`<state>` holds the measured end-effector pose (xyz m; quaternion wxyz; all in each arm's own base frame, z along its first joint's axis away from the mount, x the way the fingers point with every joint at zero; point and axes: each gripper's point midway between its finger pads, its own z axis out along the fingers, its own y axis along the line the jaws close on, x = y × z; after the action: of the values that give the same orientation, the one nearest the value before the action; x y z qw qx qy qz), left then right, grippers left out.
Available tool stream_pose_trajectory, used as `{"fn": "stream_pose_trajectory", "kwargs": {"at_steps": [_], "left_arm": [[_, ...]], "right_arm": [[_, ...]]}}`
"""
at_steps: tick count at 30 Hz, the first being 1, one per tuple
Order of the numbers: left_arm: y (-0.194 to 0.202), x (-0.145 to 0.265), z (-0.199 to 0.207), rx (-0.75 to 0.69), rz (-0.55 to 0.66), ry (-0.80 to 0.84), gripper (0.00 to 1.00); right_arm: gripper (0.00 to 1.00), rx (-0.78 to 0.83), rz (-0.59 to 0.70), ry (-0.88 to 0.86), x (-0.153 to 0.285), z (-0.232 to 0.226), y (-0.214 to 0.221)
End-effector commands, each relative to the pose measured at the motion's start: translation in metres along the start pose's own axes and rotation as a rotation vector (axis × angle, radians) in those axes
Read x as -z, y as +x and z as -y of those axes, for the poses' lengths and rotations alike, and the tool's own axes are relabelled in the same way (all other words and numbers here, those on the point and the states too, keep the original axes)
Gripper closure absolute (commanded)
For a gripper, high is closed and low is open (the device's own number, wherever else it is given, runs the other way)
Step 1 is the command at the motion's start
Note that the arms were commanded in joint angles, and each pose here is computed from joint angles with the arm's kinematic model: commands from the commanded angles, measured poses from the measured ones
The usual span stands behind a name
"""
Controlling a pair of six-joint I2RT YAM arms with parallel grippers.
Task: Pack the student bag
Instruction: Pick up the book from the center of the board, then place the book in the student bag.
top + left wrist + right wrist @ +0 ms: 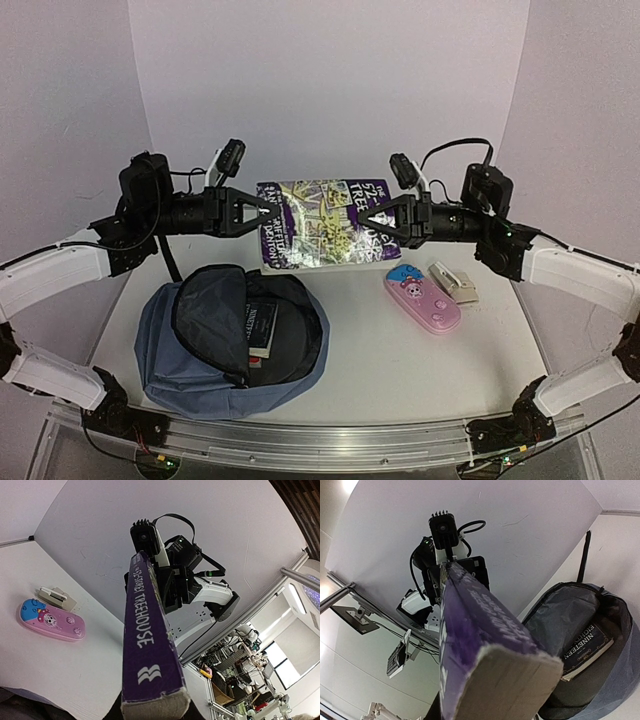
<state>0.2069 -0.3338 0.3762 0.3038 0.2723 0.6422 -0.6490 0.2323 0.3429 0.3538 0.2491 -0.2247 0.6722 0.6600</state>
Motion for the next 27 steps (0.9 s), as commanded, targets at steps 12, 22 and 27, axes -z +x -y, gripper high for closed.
{"fn": "stream_pose_trajectory", "kwargs": {"at_steps": [12, 22, 27], "left_arm": [[0.039, 0.091, -0.136, 0.409, 0.111, -0.761, 0.03], [0.115, 0.200, -0.167, 0.643, 0.110, -1.181, 0.00], [0.143, 0.219, -0.168, 0.748, 0.137, -1.202, 0.00]], "right_arm": [[1.00, 0.067, 0.246, 0.515, 0.029, 0.068, -0.040], [1.00, 0.048, 0.216, 0.679, 0.043, 0.102, -0.026], [1.00, 0.056, 0.206, 0.684, 0.043, 0.103, -0.026]]}}
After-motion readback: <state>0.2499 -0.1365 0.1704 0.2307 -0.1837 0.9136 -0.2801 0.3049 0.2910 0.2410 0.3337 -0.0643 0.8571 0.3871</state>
